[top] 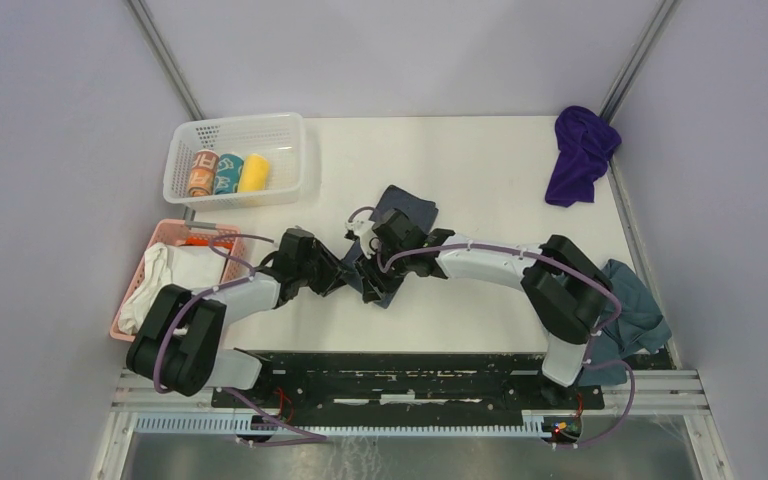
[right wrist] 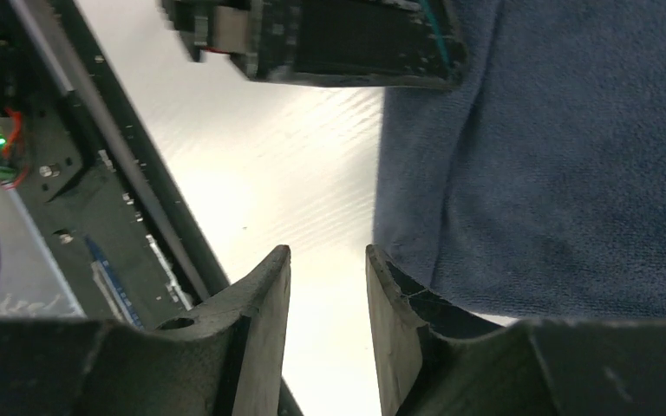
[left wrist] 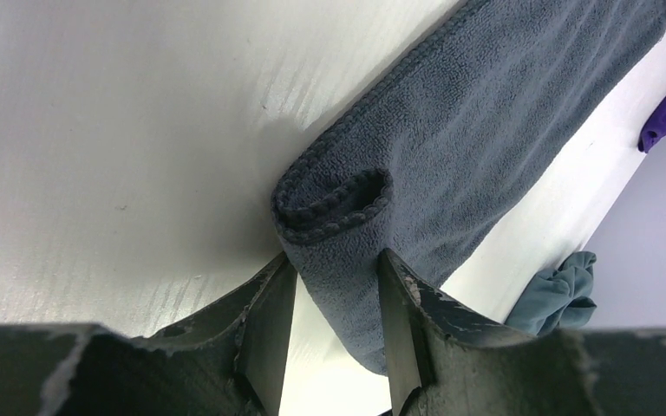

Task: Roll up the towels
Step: Roll the towel at the center of the board.

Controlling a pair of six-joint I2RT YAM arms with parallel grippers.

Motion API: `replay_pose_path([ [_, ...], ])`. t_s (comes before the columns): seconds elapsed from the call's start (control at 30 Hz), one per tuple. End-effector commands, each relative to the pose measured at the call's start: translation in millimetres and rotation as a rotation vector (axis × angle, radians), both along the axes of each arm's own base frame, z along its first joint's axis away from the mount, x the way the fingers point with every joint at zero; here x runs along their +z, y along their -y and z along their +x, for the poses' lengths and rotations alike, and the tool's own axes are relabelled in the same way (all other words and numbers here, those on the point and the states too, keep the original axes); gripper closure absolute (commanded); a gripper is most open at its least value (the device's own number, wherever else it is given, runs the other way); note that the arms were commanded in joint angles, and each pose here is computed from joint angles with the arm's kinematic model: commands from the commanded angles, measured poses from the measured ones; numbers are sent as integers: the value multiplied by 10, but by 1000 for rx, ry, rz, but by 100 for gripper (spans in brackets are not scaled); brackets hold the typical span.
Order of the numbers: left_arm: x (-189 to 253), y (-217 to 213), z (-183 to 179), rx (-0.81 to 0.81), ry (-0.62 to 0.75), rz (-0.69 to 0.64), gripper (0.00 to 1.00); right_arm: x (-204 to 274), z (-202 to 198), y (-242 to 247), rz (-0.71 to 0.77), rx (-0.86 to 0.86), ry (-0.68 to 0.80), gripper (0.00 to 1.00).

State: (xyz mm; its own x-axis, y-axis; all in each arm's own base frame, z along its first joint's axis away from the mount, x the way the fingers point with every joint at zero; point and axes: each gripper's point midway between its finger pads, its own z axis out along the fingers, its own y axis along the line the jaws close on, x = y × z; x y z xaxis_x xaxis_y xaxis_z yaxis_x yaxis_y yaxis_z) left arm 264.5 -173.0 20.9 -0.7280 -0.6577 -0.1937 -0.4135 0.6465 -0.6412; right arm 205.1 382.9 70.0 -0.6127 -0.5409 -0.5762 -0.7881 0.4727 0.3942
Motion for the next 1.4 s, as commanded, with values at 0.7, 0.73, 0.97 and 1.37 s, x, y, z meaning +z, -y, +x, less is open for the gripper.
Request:
replay_pose_path([
  [0.7,-447,-354,-298,48,-177,211,50,-567,116,267,-309,66,185,48],
  [0.73,-457,-356,-303,46,-180,214,50,-585,114,286,-332,71,203,48],
  [0.97,-530,-391,-331,42,-208,240,50,-632,200,464,-496,60,358,44],
  [1.37,-655,-436,-429,27,-257,275,59,3,175,242,-308,55,434,36],
])
